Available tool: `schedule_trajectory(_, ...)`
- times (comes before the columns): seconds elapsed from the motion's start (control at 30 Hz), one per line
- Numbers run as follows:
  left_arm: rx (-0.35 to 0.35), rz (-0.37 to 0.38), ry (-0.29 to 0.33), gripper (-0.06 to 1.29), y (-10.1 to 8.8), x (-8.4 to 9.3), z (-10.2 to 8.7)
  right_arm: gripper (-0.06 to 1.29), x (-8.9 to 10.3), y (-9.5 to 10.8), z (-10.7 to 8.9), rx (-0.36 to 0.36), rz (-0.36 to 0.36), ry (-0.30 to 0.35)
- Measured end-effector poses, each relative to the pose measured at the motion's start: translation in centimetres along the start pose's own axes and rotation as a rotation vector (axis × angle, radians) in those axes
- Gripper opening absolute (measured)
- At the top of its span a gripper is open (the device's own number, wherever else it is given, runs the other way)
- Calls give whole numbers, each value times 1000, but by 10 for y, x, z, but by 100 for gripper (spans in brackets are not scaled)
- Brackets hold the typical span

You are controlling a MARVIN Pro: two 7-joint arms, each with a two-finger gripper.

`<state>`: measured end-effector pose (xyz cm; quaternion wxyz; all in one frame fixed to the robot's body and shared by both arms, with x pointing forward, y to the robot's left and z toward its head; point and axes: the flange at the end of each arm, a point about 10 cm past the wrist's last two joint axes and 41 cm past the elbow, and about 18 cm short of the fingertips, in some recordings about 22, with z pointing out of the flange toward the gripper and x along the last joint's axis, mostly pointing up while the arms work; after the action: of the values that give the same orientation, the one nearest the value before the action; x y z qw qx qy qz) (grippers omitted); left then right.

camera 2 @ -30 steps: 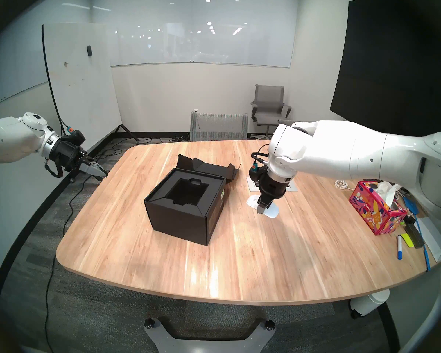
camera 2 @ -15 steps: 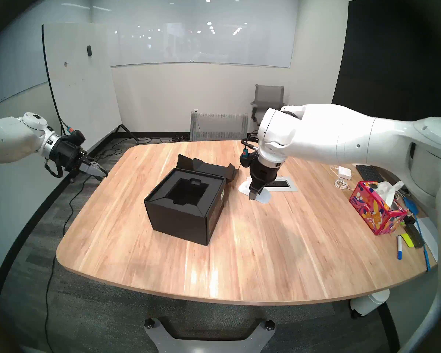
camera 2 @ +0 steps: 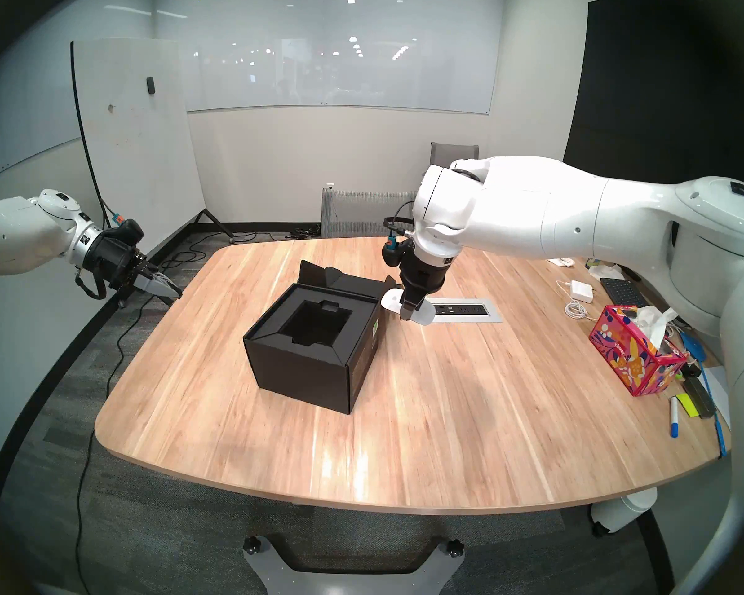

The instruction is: Open the box and place the mouse inside

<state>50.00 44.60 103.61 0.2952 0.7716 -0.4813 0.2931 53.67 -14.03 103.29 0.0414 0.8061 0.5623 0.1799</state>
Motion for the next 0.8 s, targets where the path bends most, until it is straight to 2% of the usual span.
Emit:
schedule_trajectory(0.53, 0, 0, 0, -2, 0, 0, 0, 52, 26, 7, -4, -41, -100, 50)
schedule_trajectory(0.8, 0, 0, 0, -2, 0, 0, 0, 52, 32, 10, -4, -55, -127, 71)
